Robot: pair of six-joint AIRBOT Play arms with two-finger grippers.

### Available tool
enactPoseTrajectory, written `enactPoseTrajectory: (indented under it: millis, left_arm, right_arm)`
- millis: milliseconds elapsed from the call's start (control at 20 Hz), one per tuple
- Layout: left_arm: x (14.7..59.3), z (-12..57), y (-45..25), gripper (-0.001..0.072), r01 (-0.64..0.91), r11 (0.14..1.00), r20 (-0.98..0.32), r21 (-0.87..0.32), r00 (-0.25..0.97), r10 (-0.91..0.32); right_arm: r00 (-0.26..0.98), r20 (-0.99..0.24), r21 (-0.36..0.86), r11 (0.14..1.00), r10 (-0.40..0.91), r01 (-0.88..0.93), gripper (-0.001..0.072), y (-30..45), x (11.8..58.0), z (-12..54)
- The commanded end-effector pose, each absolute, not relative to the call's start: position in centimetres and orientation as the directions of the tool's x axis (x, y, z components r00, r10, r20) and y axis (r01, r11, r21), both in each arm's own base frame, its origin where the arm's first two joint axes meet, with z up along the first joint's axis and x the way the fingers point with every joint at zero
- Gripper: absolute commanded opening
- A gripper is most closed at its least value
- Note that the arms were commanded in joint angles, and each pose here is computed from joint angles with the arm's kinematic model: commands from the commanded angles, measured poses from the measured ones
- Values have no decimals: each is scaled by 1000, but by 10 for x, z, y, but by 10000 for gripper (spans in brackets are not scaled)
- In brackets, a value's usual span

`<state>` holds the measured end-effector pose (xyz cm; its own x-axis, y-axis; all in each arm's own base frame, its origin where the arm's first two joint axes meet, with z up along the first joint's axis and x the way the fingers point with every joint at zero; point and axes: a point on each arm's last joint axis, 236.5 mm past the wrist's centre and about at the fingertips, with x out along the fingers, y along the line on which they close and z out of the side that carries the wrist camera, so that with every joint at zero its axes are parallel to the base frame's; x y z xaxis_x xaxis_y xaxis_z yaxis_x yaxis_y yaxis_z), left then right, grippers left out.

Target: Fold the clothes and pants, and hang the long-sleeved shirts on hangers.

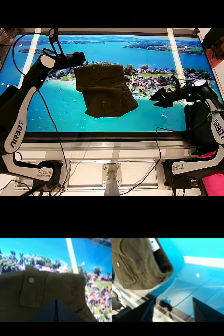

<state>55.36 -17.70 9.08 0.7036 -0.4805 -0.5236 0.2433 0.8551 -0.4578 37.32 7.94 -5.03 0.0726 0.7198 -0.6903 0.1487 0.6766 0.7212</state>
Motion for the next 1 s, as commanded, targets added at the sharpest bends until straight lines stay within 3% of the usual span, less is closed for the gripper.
enactPoseTrajectory:
  millis: [0, 150, 450, 800, 850, 950]
  left_arm:
    - [533, 68, -175, 14, 281, 878, -627, -388, 617, -475]
    - [513, 65, -159, 14, 282, 903, -694, -325, 577, -431]
    - [430, 30, -114, 12, 179, 918, -792, -353, 465, -395]
    - [320, -45, -115, 15, 14, 875, -832, -485, 302, -466]
    - [315, -55, -117, 15, -16, 866, -829, -500, 298, -473]
    - [315, -65, -119, 14, -99, 831, -805, -547, 336, -489]
  right_arm:
    - [65, -688, 725, 689, 723, 12, 438, 98, 387, -48]
    - [3, -704, 708, 703, 710, -70, 439, 125, 400, -60]
    - [-175, -754, 657, 732, 634, -178, 451, 159, 393, -105]
    - [-216, -755, 656, 714, 619, -244, 446, 163, 392, -95]
    - [-238, -739, 673, 697, 630, -245, 417, 166, 387, -91]
    - [-275, -702, 712, 651, 657, -263, 104, 172, 378, -82]
